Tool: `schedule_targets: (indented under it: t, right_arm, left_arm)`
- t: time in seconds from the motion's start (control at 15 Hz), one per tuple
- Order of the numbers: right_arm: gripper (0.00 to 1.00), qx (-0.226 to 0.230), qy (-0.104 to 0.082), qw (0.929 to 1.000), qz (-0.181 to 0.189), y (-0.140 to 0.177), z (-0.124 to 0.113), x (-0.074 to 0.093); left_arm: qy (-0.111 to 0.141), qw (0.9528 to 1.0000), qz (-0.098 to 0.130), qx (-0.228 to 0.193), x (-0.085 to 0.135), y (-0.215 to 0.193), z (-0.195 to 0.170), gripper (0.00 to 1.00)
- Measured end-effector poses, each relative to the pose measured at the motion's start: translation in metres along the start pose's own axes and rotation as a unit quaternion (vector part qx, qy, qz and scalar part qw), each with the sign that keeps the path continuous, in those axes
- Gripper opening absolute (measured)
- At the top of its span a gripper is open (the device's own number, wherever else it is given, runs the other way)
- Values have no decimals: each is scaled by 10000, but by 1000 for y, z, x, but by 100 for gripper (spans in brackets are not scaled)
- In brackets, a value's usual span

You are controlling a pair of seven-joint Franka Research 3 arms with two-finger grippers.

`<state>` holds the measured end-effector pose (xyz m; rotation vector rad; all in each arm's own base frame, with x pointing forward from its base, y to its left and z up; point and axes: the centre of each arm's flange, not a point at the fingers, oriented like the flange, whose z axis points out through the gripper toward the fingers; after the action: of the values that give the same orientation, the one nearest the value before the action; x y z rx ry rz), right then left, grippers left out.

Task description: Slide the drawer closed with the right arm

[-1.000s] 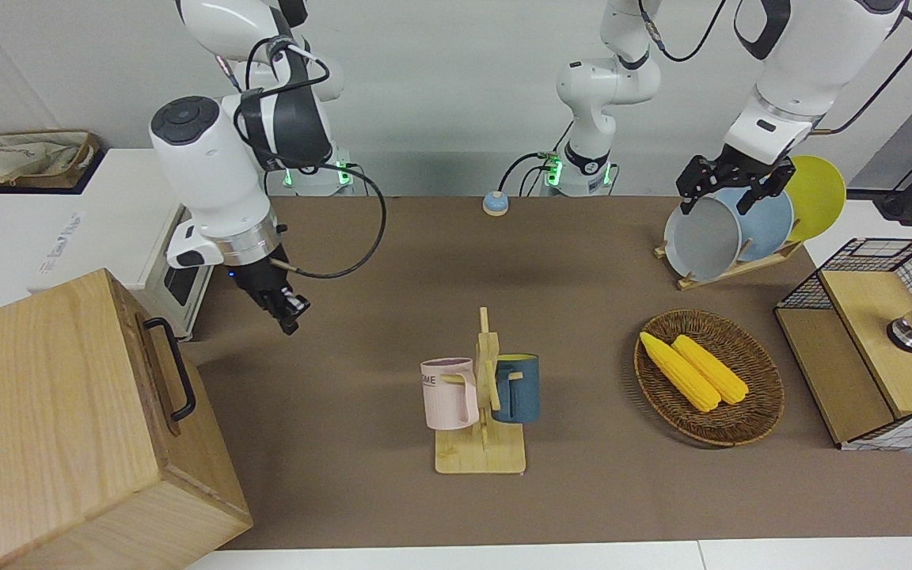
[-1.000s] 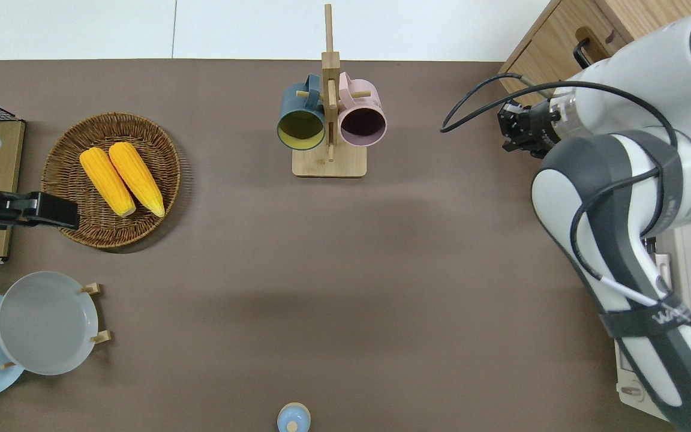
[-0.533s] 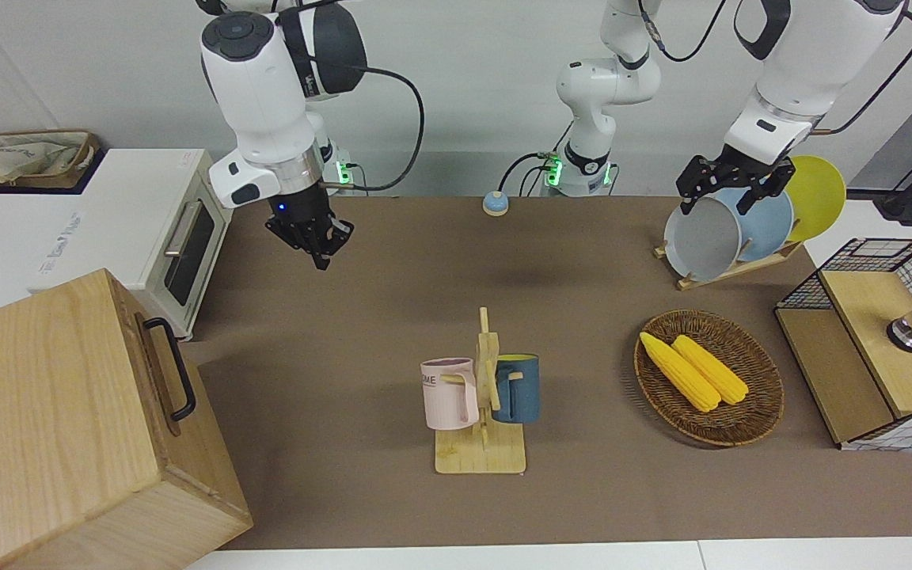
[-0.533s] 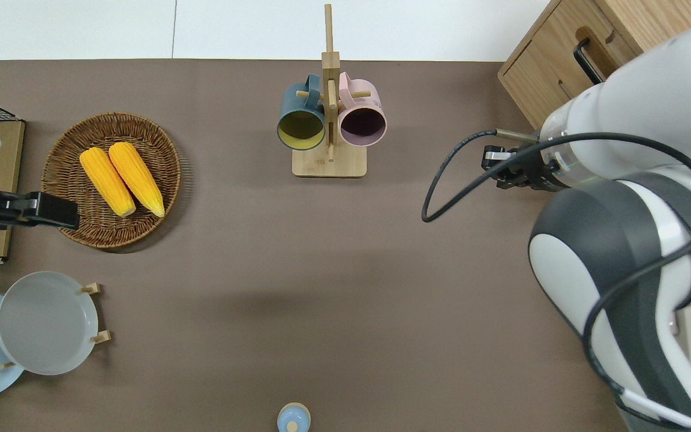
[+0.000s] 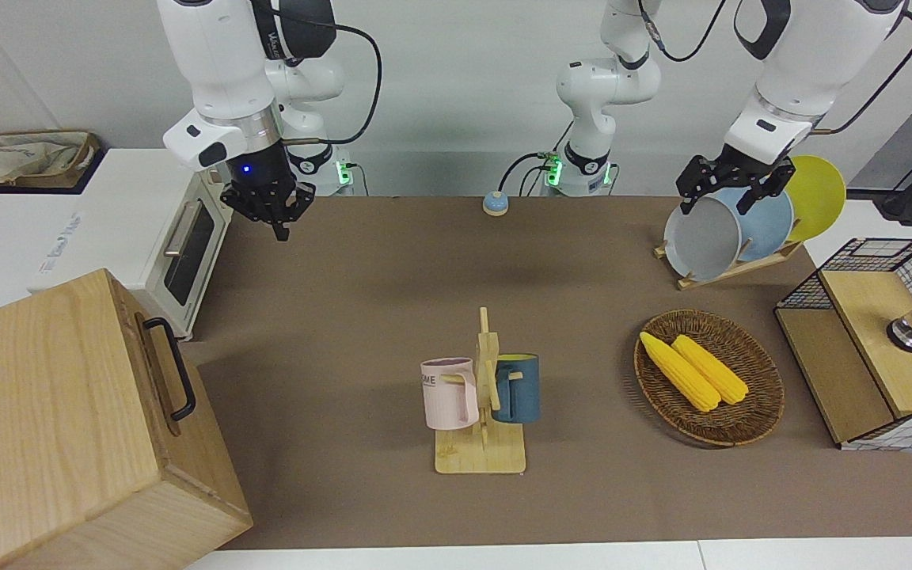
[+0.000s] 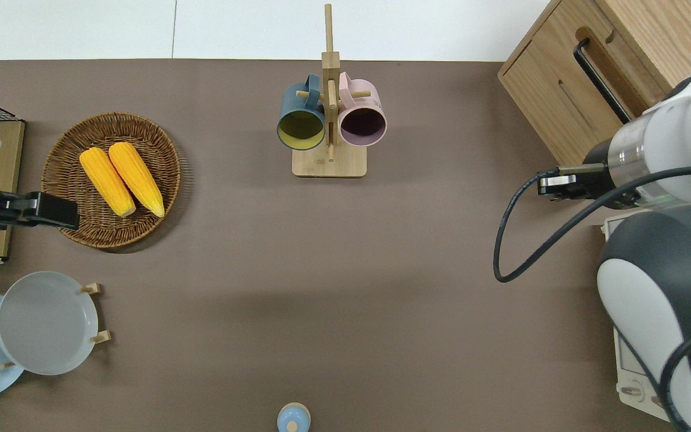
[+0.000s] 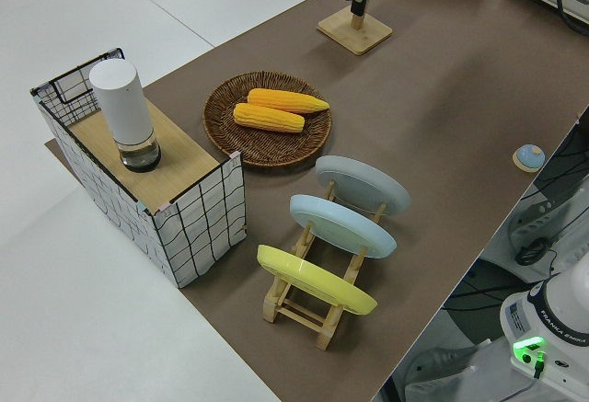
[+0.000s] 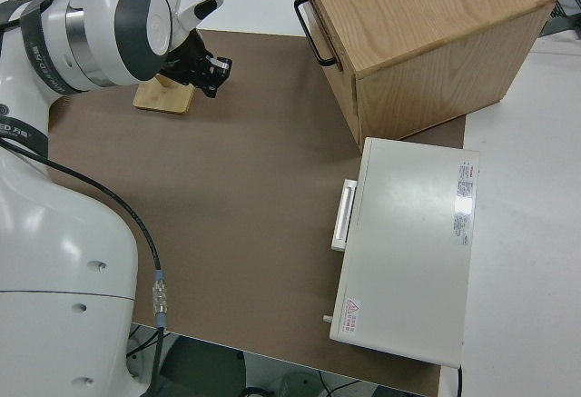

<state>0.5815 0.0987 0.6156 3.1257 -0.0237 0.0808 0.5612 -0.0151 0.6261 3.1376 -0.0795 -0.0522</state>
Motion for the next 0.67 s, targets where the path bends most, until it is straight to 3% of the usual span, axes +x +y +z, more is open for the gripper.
schedule_targets:
  t: [0.27,0.53,0.67]
  right_arm:
    - [4,-16,-33,10000,-66,1,-2,-2]
    - [40,-16,-1,10000,-90,1,-7,-3]
    - [57,-38,-122,9999,-116,1,-6,-5]
  left_arm:
    - [0,10000,0,0,0,0,0,100]
    - [0,10000,0,0,0,0,0,100]
    - [0,10000,0,0,0,0,0,100]
